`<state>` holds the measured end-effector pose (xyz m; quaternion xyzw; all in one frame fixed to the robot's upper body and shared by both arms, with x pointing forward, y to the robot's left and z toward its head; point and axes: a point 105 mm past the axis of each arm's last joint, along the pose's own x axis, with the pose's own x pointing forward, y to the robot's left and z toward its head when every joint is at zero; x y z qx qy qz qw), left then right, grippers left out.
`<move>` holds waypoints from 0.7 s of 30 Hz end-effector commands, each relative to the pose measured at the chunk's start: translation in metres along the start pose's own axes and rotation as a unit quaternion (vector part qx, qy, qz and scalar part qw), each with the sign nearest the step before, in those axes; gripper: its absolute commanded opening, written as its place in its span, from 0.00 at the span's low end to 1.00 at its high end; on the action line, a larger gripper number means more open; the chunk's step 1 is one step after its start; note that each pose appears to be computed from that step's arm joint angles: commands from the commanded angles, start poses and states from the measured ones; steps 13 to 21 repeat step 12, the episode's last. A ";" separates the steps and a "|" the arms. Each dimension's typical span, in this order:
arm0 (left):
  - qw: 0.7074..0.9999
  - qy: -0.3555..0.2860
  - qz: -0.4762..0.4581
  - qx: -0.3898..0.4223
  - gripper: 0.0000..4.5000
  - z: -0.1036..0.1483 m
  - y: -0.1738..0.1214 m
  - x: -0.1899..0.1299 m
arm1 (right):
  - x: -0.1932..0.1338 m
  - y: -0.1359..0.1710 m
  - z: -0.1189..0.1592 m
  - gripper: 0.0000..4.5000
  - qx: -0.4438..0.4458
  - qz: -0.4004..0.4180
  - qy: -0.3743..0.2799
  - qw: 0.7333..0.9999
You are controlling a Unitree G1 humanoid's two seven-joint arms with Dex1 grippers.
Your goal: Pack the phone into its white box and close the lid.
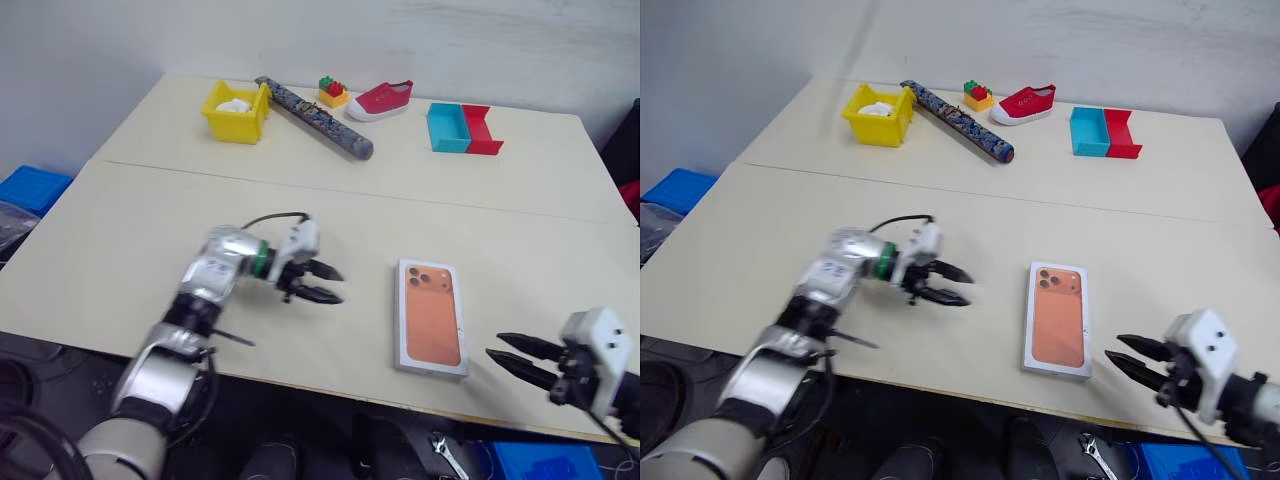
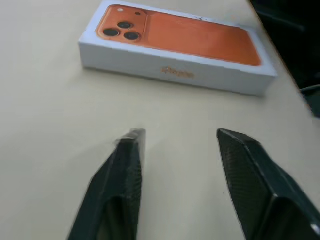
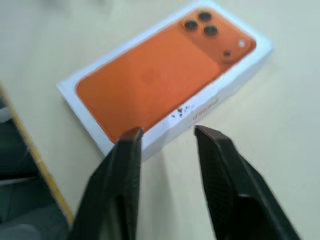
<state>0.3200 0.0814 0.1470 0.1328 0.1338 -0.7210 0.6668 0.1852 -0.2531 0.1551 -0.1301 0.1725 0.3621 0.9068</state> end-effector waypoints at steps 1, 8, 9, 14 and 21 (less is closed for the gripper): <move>0.999 -0.030 -0.029 -0.007 0.82 0.028 -0.033 -0.036 | -0.030 -0.013 0.022 0.64 -0.007 0.028 -0.012 1.000; 0.999 -0.019 0.031 -0.012 1.00 0.045 -0.058 -0.090 | -0.068 -0.036 0.044 1.00 -0.009 0.037 0.000 0.999; 0.999 -0.022 0.035 -0.013 1.00 0.048 -0.059 -0.092 | -0.069 -0.038 0.045 1.00 -0.014 0.033 0.002 0.999; 0.998 -0.042 0.033 -0.013 1.00 0.055 -0.062 -0.091 | -0.068 -0.042 0.044 1.00 -0.011 0.034 0.001 0.999; 0.998 -0.042 0.033 -0.013 1.00 0.055 -0.062 -0.091 | -0.068 -0.042 0.044 1.00 -0.011 0.034 0.001 0.999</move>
